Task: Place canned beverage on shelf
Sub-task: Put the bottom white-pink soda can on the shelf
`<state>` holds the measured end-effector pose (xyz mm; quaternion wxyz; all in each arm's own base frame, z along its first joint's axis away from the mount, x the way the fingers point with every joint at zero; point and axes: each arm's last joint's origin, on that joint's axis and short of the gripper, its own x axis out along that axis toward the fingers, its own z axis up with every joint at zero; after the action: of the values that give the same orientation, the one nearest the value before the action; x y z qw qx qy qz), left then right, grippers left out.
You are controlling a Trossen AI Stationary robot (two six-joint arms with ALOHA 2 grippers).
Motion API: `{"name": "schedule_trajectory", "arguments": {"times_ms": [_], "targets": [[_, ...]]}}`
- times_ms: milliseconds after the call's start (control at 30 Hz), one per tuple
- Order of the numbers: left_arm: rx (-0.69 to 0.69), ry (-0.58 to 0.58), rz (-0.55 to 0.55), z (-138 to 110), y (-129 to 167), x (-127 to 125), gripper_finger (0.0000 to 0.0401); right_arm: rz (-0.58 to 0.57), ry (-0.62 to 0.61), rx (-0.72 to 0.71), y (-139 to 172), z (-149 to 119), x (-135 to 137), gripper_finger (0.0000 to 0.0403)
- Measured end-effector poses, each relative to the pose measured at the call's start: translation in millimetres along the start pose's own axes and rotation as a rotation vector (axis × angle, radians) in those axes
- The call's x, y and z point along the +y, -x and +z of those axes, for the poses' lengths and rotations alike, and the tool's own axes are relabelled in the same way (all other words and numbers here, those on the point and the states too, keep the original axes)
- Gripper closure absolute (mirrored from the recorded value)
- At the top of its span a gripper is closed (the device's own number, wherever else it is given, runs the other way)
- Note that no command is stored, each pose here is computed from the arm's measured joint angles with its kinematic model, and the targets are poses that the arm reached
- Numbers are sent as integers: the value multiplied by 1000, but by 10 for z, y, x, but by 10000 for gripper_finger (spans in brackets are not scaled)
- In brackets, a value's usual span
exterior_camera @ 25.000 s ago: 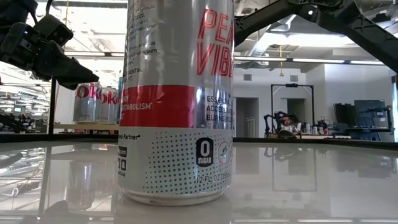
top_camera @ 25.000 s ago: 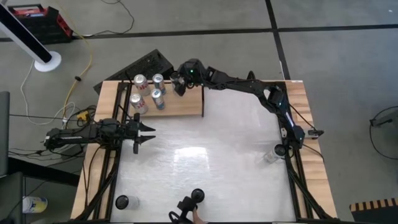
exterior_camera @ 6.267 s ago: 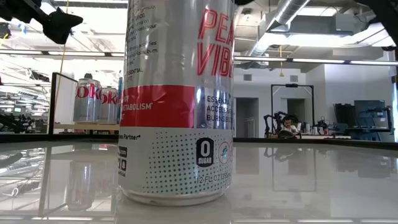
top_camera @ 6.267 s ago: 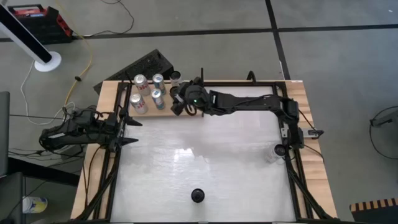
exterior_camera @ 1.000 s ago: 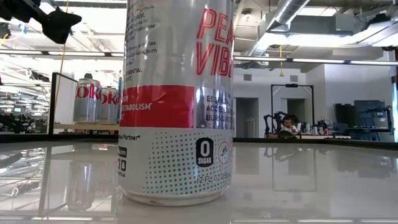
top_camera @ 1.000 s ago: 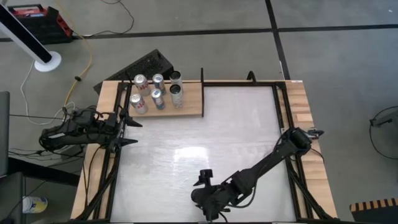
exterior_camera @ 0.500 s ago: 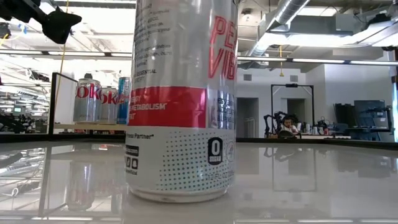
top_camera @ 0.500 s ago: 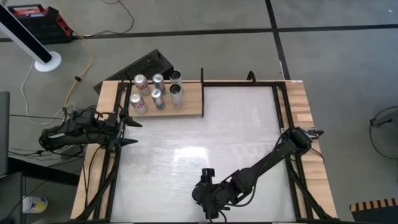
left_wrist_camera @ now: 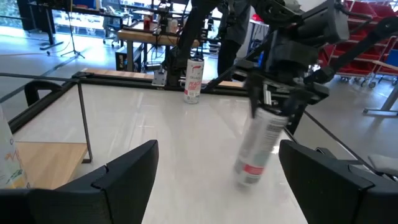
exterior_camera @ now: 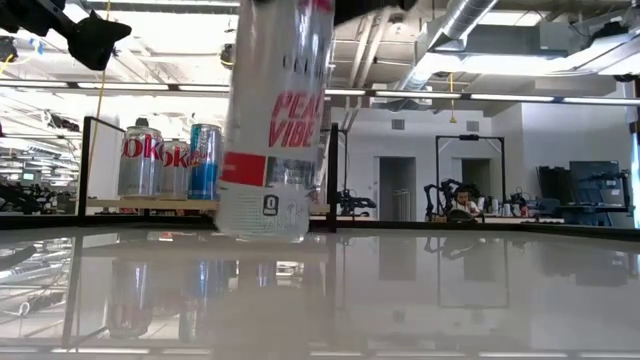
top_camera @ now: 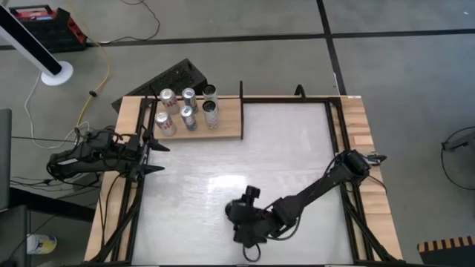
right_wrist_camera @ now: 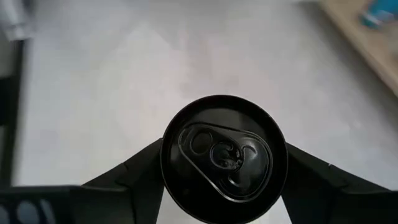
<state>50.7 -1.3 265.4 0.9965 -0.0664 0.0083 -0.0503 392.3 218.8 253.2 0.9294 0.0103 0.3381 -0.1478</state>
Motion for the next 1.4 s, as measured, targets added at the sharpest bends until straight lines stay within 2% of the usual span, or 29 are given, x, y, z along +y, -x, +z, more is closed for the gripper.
{"name": "schedule_trajectory", "arguments": {"times_ms": [133, 400, 533, 667, 833, 1167, 1400], "targets": [[-1, 0, 0, 0, 1, 0, 83, -96, -95, 40, -152, 54, -236, 118], [-1, -1, 0, 0, 1, 0, 83, -252, -249, 86, -535, 266, -873, 115], [-1, 0, 0, 0, 0, 0, 83, -272, -340, 113, -702, 367, -1196, 114], [-1, 0, 0, 0, 1, 0, 83, -236, -405, 152, -801, 444, -1436, 113], [0, 0, 0, 0, 0, 0, 83, -236, -423, 155, -849, 477, -1551, 109], [-1, 0, 0, 0, 1, 0, 83, -198, -338, 160, -872, 483, -1532, 65], [0, 0, 0, 0, 0, 0, 83, -183, -254, 173, -882, 487, -1554, 56]]}}
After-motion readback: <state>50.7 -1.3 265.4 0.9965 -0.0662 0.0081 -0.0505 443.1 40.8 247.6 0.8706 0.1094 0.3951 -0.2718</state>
